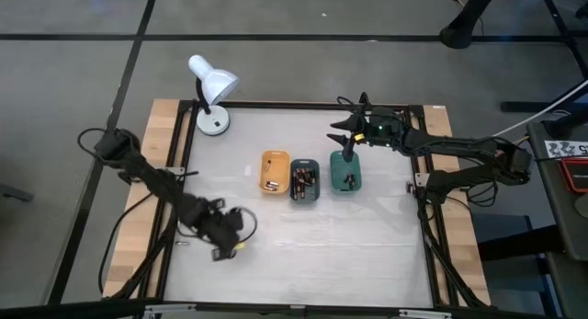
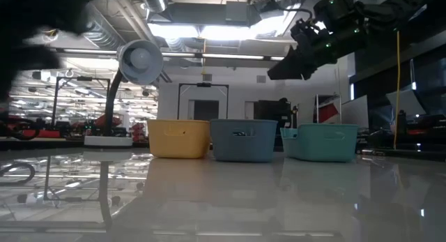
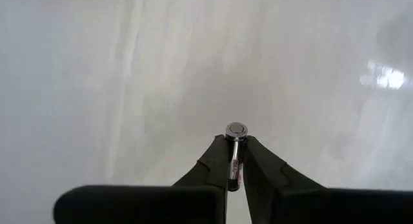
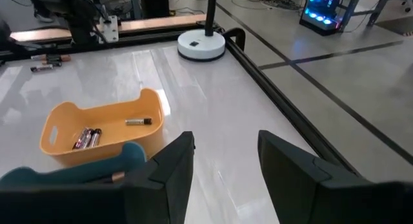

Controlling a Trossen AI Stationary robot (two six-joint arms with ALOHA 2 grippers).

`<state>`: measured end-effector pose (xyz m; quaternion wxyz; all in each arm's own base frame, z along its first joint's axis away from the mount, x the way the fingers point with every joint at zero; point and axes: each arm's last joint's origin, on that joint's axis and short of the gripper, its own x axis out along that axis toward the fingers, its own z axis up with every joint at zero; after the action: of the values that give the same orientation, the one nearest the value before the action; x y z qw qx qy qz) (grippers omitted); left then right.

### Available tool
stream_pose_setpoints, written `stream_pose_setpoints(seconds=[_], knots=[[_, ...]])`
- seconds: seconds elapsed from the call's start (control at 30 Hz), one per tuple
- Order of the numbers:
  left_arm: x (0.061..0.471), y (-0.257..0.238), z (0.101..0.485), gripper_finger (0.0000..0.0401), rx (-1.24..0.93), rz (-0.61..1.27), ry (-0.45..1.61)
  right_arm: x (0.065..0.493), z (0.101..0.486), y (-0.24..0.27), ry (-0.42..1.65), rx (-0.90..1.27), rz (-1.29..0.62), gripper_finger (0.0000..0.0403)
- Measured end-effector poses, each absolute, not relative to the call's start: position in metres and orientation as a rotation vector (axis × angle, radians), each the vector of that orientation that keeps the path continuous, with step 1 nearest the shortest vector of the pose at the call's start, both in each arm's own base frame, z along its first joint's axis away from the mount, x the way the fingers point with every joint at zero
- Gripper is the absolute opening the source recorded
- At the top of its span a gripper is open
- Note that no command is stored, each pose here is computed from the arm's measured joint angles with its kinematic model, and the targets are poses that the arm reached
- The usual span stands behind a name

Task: Sort batteries
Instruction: Put the silver battery into the yellow bin

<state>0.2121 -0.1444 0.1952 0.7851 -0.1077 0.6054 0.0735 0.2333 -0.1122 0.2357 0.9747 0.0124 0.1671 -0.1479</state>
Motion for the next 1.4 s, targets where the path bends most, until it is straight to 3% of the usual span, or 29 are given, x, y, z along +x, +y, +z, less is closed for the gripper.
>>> stream_pose_setpoints(seconds=[0.23, 0.63, 0.83, 1.2, 1.4], knots=[[0.245, -0.115, 0.215, 0.0025, -0.173, 0.124, 1.03, 0.225, 0.242, -0.108, 0.345, 0.023, -0.298, 0.0172], [0.279, -0.07, 0.226, 0.0025, -0.028, 0.101, 0.836, 0.221, 0.242, -0.108, 0.388, 0.001, -0.361, 0.0172], [0.3, -0.04, 0.233, 0.0019, 0.013, 0.196, 0.681, 0.22, 0.24, -0.108, 0.414, 0.002, -0.358, 0.0172], [0.304, 0.015, 0.227, 0.0025, -0.042, 0.373, 0.716, 0.22, 0.24, -0.108, 0.415, -0.009, -0.356, 0.0172], [0.297, 0.034, 0.22, 0.0029, -0.187, 0.445, 0.768, 0.22, 0.24, -0.108, 0.416, -0.016, -0.355, 0.0172]])
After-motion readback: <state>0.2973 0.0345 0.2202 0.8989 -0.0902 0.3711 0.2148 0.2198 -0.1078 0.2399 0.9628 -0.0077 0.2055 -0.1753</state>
